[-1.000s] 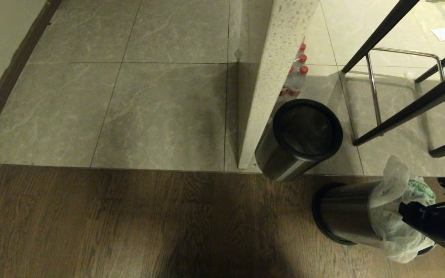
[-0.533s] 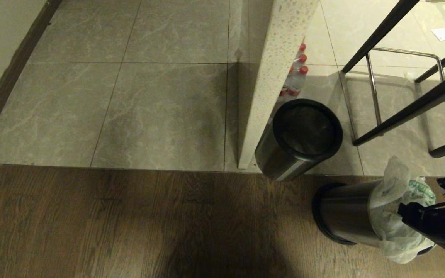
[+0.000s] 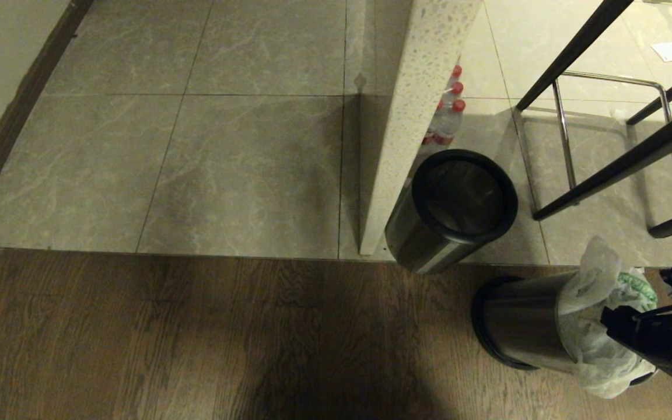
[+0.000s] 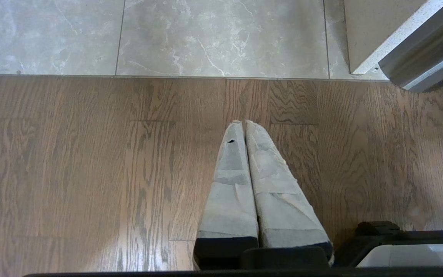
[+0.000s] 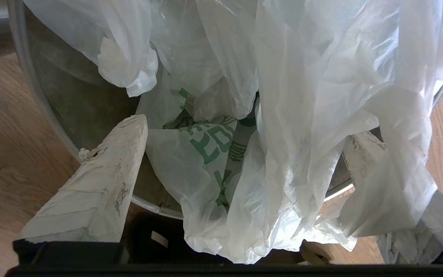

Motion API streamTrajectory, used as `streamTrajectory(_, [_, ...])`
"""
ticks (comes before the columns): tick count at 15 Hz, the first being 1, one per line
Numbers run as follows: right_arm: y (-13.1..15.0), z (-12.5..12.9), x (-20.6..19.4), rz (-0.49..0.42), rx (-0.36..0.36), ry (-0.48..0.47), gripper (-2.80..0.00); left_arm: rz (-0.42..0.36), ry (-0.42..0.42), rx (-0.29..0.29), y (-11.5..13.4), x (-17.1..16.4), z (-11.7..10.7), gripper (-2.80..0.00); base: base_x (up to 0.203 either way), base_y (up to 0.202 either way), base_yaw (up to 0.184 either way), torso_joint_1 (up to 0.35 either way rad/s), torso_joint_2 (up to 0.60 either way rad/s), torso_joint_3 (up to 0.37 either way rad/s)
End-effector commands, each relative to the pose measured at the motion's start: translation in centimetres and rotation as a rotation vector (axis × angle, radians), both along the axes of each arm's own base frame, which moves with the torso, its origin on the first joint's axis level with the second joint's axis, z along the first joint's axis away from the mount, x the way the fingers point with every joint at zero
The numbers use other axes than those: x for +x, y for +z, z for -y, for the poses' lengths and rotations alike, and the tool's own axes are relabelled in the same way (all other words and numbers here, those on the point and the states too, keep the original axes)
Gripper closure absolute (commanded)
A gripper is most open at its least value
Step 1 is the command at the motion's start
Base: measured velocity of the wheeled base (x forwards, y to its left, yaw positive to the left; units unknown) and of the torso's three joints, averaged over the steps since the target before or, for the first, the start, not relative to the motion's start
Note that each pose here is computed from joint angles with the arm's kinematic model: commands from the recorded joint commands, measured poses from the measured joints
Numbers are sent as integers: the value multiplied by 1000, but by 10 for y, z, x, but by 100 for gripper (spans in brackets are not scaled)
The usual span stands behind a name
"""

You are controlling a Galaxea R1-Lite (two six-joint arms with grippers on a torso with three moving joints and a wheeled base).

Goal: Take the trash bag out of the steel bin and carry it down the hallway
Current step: Pick up the trash bag

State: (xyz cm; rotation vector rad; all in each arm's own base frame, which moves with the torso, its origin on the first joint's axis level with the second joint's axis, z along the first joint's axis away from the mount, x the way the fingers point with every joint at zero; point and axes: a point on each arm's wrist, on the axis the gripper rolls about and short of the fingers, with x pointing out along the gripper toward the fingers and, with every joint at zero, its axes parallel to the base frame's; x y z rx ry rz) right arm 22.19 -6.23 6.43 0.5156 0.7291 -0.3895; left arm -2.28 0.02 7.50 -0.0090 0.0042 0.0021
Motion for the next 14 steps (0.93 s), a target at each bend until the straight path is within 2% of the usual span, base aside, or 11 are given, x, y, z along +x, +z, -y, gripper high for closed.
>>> streamTrajectory(1, [0,-1,-1,3,1,0,-280,0,1,0,0,0,0,0,0,0,0,0,0,0])
streamTrajectory(9, [1,0,-1,10,6,-6,-280,0,1,0,0,0,0,0,0,0,0,0,0,0])
streamTrajectory(10, [1,-1,-2,11,7,-4,0,0,1,0,0,0,0,0,0,0,0,0,0,0])
streamTrajectory(14, [0,-1,-1,9,6,4,0,0,1,0,0,0,0,0,0,0,0,0,0,0])
